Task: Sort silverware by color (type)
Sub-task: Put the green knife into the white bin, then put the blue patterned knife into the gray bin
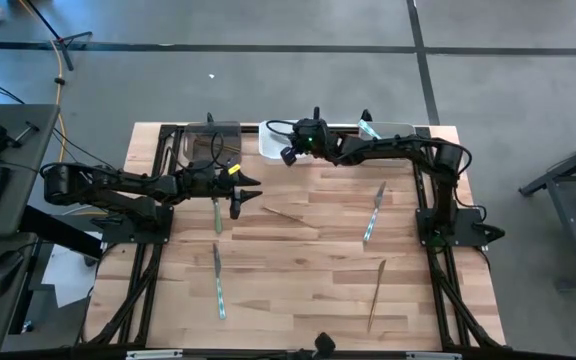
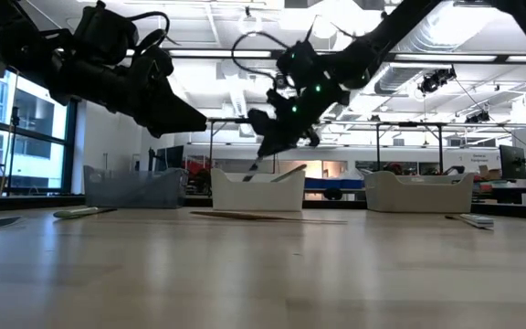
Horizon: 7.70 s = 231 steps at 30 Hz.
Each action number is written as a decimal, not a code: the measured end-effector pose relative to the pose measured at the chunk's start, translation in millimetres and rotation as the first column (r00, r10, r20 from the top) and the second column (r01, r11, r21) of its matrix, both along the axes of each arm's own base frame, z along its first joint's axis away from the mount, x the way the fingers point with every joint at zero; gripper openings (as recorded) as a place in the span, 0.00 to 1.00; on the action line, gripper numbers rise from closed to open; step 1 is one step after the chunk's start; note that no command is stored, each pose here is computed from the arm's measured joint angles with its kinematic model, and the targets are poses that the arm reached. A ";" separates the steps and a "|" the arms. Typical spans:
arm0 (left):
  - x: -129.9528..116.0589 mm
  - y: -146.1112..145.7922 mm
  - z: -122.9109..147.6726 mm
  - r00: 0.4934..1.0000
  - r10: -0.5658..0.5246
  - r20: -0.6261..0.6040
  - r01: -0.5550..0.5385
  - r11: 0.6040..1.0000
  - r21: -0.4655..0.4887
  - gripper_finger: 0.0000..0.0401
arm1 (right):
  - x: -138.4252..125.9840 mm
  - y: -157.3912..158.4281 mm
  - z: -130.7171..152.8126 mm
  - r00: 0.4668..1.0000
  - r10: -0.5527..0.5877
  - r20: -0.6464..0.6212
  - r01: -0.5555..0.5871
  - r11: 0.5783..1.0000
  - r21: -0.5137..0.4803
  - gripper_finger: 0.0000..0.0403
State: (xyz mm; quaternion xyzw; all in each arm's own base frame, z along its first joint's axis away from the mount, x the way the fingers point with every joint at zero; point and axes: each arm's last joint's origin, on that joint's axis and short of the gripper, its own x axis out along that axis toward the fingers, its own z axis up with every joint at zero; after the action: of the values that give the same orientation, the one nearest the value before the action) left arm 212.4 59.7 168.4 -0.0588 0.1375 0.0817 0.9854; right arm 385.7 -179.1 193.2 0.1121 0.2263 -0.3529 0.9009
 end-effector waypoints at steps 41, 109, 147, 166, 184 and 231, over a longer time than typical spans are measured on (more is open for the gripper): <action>-1.5 -1.1 -5.4 0.998 -0.011 -0.059 0.011 1.000 -0.005 0.36 | -86.4 50.4 19.1 0.948 0.249 -0.201 -0.255 0.967 -0.005 0.04; -8.1 -241.1 -37.3 0.327 -0.491 -0.807 0.758 0.646 -0.086 0.38 | -134.0 191.6 -11.0 0.812 0.577 -0.088 -0.583 0.810 -0.064 0.00; 24.5 -161.6 20.0 0.947 -0.314 0.067 0.300 0.940 0.160 0.04 | -118.0 225.1 10.4 0.782 0.595 0.185 -0.537 0.794 -0.284 0.06; 23.9 -111.1 52.6 0.851 -0.170 0.496 0.072 0.975 0.210 0.04 | -37.9 243.5 25.8 0.708 0.590 0.387 -0.465 0.803 -0.373 0.45; 22.9 -109.9 57.3 0.827 -0.177 0.533 0.057 0.971 0.232 0.04 | 0.0 245.9 41.8 0.703 0.596 0.388 -0.427 0.790 -0.441 0.23; 2.2 -100.3 19.4 0.899 -0.077 0.431 0.023 0.991 0.130 0.40 | -222.7 -21.5 25.7 0.811 -0.079 -0.579 -0.041 0.981 -0.192 0.00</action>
State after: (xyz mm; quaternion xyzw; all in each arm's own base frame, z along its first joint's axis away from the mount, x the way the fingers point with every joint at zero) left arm 214.5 -40.6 187.8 -0.0119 -0.0899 0.0493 0.9947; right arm 163.1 -200.6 218.9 -0.0882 0.4550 -0.3996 0.7909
